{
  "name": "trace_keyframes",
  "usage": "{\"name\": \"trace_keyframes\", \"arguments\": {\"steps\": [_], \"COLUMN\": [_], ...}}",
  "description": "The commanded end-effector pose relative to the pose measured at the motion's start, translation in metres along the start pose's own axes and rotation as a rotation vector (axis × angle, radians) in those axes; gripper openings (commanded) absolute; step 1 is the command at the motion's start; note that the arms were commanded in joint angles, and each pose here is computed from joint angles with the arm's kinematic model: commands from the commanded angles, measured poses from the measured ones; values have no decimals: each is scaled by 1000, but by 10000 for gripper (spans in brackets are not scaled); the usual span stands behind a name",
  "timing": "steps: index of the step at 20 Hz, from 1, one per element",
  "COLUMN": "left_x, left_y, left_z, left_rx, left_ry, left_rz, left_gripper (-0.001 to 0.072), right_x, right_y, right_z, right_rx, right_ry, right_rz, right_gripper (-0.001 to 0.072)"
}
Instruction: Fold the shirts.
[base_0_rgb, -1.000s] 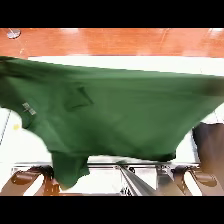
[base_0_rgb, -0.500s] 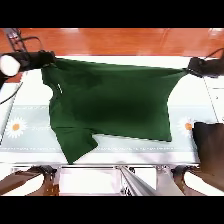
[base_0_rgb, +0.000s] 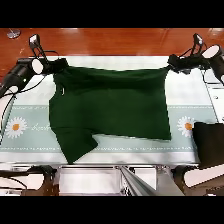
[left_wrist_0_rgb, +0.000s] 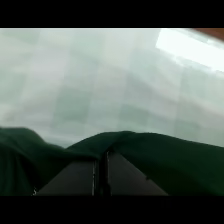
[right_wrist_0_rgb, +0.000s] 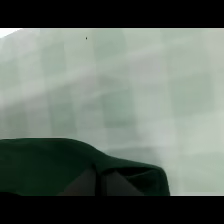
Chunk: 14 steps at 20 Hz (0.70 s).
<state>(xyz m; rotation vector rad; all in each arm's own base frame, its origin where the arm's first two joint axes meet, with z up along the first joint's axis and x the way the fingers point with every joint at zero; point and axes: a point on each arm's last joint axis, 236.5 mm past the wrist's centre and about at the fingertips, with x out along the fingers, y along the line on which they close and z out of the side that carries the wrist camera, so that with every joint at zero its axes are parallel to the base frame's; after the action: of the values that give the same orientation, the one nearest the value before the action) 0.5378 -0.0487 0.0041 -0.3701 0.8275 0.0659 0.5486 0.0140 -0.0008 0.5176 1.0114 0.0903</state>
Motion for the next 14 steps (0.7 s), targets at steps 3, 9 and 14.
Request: {"name": "trace_keyframes", "arguments": {"steps": [3, 9, 14], "left_x": [-20, -40, -34], "left_y": [22, 51, 64], "left_z": [-26, -102, -135], "left_rx": [144, 391, 381], "left_ry": [186, 543, 673], "left_rz": [62, 85, 104], "left_gripper": [25, 25, 25], "right_x": [-18, -46, -21], "right_y": [-2, -39, -57], "right_z": [-36, -92, -121], "right_rx": [-136, -187, -129], "right_ry": [177, 419, 441], "right_rz": [4, -142, -154], "right_gripper": [36, 36, 36]}}
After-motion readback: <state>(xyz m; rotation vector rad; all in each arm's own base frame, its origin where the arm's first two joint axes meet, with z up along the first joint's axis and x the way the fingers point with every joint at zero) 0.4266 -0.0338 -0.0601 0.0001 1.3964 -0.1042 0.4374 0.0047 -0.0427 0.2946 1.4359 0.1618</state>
